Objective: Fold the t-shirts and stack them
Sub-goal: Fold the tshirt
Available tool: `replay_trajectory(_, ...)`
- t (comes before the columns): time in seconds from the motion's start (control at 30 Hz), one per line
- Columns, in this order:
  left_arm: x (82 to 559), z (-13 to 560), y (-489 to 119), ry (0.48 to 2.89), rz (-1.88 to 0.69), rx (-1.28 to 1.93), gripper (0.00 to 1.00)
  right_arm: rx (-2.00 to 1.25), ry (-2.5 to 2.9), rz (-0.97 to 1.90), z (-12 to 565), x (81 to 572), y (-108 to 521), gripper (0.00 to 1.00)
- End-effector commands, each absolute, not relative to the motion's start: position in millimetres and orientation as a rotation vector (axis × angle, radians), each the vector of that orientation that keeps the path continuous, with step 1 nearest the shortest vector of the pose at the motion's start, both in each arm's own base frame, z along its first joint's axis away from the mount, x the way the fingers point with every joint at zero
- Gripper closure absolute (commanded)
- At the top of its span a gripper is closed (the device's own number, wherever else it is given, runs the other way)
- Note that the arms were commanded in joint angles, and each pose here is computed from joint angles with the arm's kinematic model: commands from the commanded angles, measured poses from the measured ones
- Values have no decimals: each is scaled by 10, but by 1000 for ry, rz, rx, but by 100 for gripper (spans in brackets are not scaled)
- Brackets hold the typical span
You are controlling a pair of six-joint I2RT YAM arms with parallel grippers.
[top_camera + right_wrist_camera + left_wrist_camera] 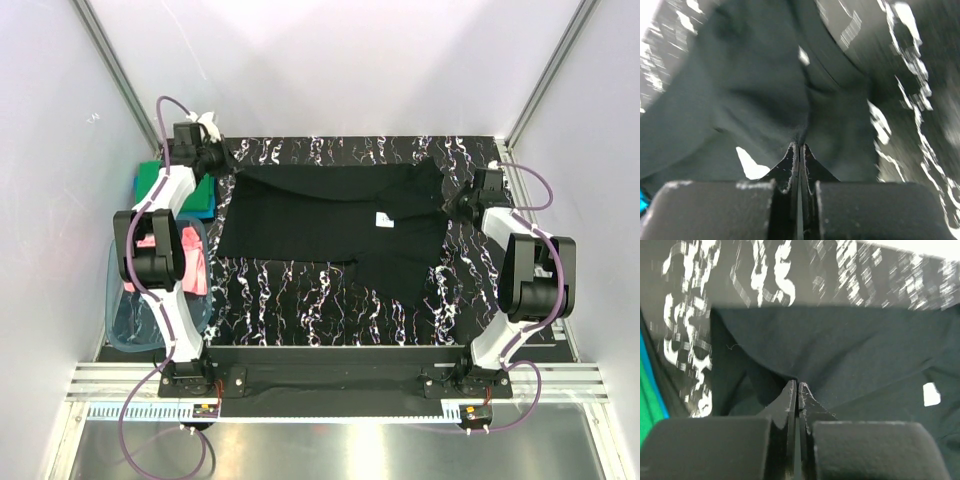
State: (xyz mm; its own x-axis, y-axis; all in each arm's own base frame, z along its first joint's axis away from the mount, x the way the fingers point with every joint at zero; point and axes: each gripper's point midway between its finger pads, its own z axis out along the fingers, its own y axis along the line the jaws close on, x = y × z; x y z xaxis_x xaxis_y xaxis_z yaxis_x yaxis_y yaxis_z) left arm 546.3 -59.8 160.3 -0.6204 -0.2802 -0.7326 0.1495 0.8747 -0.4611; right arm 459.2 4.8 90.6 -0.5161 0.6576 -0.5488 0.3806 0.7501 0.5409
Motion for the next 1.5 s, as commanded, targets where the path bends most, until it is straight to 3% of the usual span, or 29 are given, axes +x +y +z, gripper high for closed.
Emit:
replay_trajectory(0.0, 5244, 1536, -565, 2251, -516, -70, 94, 791, 2192, 395, 932, 4432, -16, 99)
replay_trajectory(0.07, 5183, 1432, -563, 2301, -471, -75, 92, 802, 2231, 399, 853, 4363, 10, 88)
replay_trajectory(0.1, 5116, 1360, -556, 2336, -448, -82, 83, 819, 2280, 400, 803, 4275, 34, 73)
replay_trajectory(0.23, 4989, 1515, -411, 2315, -341, -154, 63, 890, 2346, 370, 905, 4092, 32, 54)
replay_trajectory(0.37, 4789, 1747, -556, 2304, -258, -159, 58, 1002, 2377, 238, 1122, 3877, -108, 47)
replay_trajectory(0.5, 4447, 1710, -916, 2309, -297, -118, 59, 1062, 2433, 311, 1063, 3628, 43, 47)
replay_trajectory(0.7, 4000, 1023, -1248, 2410, -435, -211, 61, 1143, 2523, 374, 553, 3345, 211, 54)
replay_trajectory(1.0, 3922, 639, -1238, 2492, -417, -306, 61, 1212, 2539, 274, 212, 3280, 119, 55)
replay_trajectory(1.17, 3877, 413, -1273, 2494, -434, -401, 61, 1220, 2531, 95, 144, 3281, -104, 78)
replay_trajectory(1.47, 3576, -23, -1379, 2580, -390, -451, 63, 1209, 2528, -71, 152, 3285, -388, 85)
